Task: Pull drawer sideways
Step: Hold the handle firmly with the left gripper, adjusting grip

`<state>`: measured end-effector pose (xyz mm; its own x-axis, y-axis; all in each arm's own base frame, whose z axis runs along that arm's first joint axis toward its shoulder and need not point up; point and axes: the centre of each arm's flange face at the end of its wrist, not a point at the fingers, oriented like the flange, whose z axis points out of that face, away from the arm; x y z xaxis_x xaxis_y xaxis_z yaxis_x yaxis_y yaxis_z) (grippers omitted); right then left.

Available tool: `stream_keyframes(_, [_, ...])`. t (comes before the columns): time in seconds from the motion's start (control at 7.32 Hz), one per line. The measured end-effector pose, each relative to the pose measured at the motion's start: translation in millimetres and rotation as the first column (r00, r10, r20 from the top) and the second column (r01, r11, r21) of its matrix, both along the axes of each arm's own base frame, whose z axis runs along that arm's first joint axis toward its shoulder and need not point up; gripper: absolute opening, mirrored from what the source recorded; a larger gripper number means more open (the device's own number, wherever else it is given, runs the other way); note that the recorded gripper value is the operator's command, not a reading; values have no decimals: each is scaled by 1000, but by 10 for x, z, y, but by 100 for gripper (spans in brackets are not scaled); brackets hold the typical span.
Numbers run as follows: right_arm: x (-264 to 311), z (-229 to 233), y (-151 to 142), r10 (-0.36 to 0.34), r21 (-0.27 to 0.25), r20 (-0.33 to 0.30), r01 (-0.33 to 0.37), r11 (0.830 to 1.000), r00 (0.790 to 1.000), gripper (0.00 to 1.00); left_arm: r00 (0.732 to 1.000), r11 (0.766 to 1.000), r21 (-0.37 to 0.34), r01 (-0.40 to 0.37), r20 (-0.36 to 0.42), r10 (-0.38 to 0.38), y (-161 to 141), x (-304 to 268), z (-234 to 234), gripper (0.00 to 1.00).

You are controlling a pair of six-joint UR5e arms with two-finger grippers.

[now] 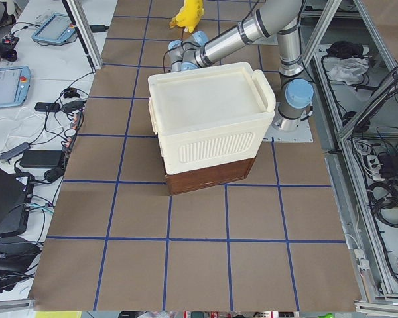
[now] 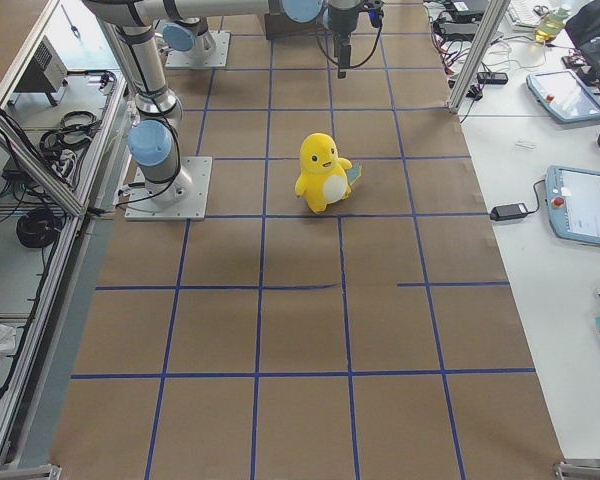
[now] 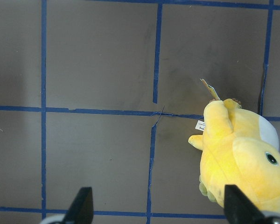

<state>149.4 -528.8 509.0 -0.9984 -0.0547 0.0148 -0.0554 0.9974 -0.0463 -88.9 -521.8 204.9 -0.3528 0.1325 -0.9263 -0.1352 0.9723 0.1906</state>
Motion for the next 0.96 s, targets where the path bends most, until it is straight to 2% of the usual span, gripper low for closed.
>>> stream_keyframes(0.55, [0,0,0,0,0,0,0,1000,1000,100,1000,1000,11,-21,2,21,60,123,-14,44])
stream_keyframes(0.96, [0,0,0,0,0,0,0,1000,1000,100,1000,1000,11,-27,3,27,74,152,-22,31])
